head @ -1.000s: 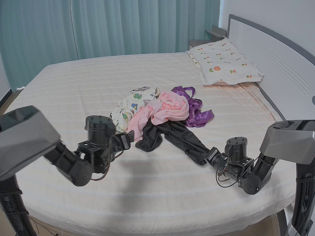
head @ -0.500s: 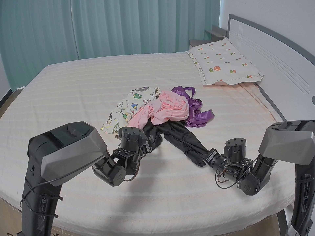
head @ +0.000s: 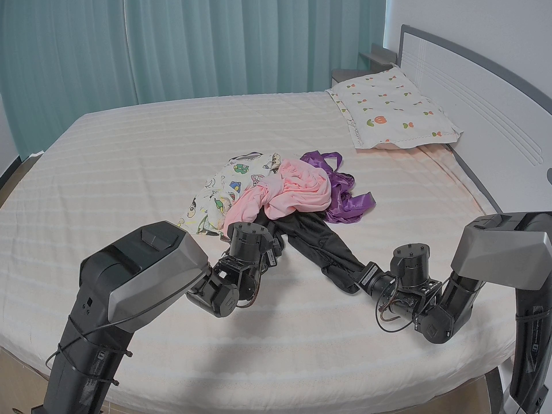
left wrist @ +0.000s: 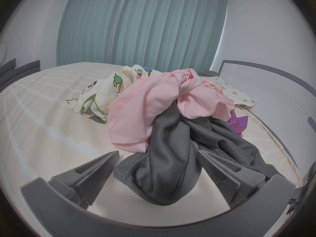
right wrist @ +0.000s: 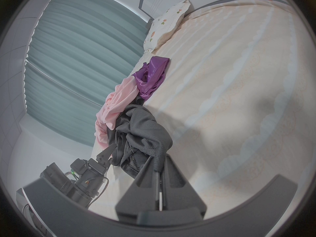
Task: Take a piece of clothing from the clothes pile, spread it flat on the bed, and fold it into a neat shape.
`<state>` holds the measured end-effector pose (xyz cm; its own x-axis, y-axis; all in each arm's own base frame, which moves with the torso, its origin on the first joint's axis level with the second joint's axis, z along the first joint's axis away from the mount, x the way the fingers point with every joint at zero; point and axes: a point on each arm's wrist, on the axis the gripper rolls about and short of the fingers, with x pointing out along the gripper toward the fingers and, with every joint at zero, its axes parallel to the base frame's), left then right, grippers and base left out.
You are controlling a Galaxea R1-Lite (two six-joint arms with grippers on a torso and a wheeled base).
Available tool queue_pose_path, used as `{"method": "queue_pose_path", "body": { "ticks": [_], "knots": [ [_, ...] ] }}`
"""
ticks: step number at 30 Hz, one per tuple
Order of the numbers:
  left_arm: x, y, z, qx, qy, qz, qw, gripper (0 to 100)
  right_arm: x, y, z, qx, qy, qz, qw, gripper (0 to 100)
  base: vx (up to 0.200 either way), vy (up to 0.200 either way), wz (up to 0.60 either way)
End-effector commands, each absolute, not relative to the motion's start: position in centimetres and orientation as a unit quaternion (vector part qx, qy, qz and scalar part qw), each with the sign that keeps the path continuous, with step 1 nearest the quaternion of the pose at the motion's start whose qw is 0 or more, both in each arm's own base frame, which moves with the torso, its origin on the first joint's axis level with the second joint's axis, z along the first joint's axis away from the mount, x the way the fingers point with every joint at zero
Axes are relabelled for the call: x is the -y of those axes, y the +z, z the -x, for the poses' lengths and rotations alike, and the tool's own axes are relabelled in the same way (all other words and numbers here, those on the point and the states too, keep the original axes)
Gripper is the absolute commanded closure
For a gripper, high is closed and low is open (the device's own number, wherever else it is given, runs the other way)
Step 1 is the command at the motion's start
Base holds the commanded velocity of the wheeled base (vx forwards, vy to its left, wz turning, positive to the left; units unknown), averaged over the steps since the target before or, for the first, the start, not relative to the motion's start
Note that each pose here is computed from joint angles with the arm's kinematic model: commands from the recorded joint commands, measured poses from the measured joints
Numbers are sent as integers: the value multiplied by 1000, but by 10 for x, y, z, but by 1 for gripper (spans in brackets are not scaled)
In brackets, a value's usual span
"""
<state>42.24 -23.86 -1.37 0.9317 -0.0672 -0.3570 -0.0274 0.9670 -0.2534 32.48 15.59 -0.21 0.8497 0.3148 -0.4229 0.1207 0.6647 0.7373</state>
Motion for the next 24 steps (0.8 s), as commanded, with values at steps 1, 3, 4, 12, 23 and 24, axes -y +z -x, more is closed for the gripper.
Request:
{"method": "queue_pose_path", "body": {
  "ticks": [1, 3, 4, 12, 23, 24],
  "knots": [
    [242, -19, -428, -182, -10, 130, 975, 0, -157, -3, -325, -269, 56, -405, 872, 100, 0, 0, 0],
    [242, -18, -429, -179, -8, 131, 975, 0, -157, -4, -325, -270, 57, -405, 872, 100, 0, 0, 0],
    [242, -20, -429, -180, -7, 131, 975, 0, -157, -4, -325, -269, 57, -405, 872, 100, 0, 0, 0],
    [244, -25, -433, -178, -7, 134, 975, 100, -159, 0, -324, -260, 66, -408, 873, 100, 0, 0, 0],
    [238, 39, -390, -171, -6, 202, 964, 100, -161, 33, -308, -177, 136, -435, 872, 100, 0, 0, 0],
    [238, 51, -383, -166, -12, 210, 963, 100, -161, 37, -306, -172, 142, -436, 872, 100, 0, 0, 0]
  ]
}}
